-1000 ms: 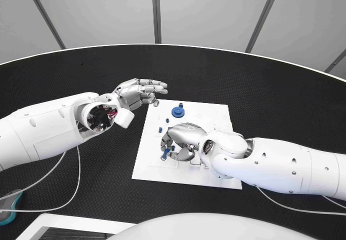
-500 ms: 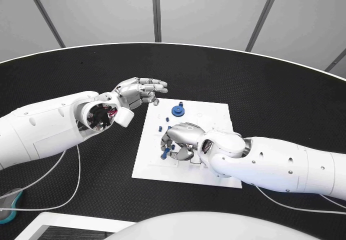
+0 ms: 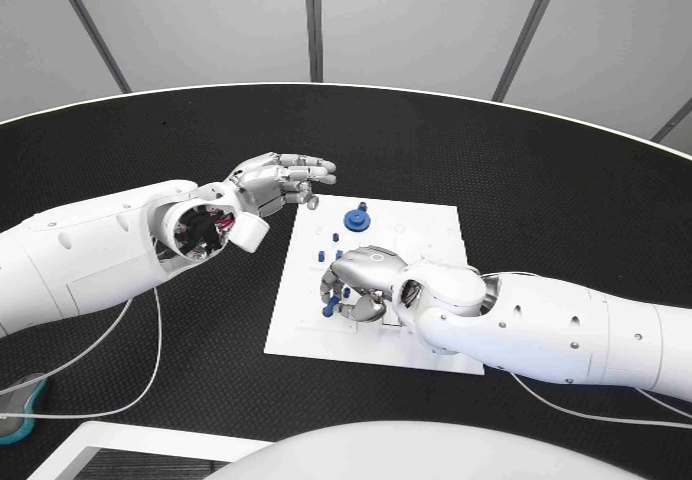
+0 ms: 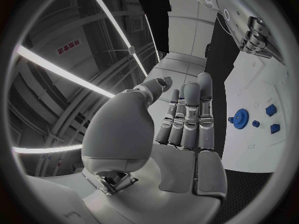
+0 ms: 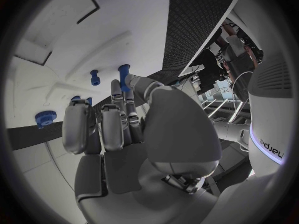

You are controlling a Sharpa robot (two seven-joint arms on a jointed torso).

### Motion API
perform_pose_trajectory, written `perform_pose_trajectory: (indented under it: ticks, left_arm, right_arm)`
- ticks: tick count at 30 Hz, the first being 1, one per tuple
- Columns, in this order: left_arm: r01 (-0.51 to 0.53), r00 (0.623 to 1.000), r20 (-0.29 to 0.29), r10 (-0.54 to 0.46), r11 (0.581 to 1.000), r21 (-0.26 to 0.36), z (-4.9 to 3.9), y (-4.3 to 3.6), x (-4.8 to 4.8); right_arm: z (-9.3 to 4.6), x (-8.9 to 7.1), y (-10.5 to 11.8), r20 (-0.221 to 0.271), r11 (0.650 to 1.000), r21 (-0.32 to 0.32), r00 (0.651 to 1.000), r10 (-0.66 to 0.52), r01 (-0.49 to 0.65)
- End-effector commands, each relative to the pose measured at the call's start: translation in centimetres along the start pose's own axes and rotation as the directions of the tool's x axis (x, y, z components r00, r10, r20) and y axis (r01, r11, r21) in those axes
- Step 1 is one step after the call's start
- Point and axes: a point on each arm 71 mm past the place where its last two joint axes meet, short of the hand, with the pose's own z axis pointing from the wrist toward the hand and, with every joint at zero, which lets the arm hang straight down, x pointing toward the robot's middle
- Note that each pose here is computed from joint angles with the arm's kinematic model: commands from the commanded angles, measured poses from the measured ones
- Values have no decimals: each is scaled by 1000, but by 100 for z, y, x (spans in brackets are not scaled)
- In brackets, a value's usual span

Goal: Assemble the parts on the task board

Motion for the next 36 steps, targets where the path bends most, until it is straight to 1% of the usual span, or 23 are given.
perform_pose_trajectory:
  ticks: [1, 7, 14, 27, 31, 33, 36]
  left_arm:
    - [0, 1000, 0, 0, 1000, 0, -1, 0, 1]
    - [0, 1000, 1, 0, 1000, 0, -4, 0, 2]
    - [0, 1000, 1, 0, 1000, 0, -5, 0, 3]
    - [0, 1000, 3, 0, 1000, -1, -9, 0, -5]
    - [0, 1000, 4, 0, 1000, -1, -10, 0, -7]
    - [-1, 1000, 5, 1, 1000, -1, -12, -1, -10]
    - [-1, 1000, 7, 1, 1000, -1, -17, -1, -18]
  right_arm:
    - [9, 7, 18, -4, 1000, -6, 1000, -1, 1]
    - [24, 18, 53, -12, 1000, -18, 1000, -1, 1]
    - [31, 28, 58, -20, 1000, -19, 1000, -3, 2]
    - [17, 18, 46, -5, 1000, -20, 1000, -1, 1]
    - [-18, 7, 43, 4, 1000, -20, 1000, 2, -2]
    - [-54, -6, 42, 15, 1000, -20, 1000, 5, -5]
    - [-145, -42, 42, 43, 1000, -21, 999, 13, -12]
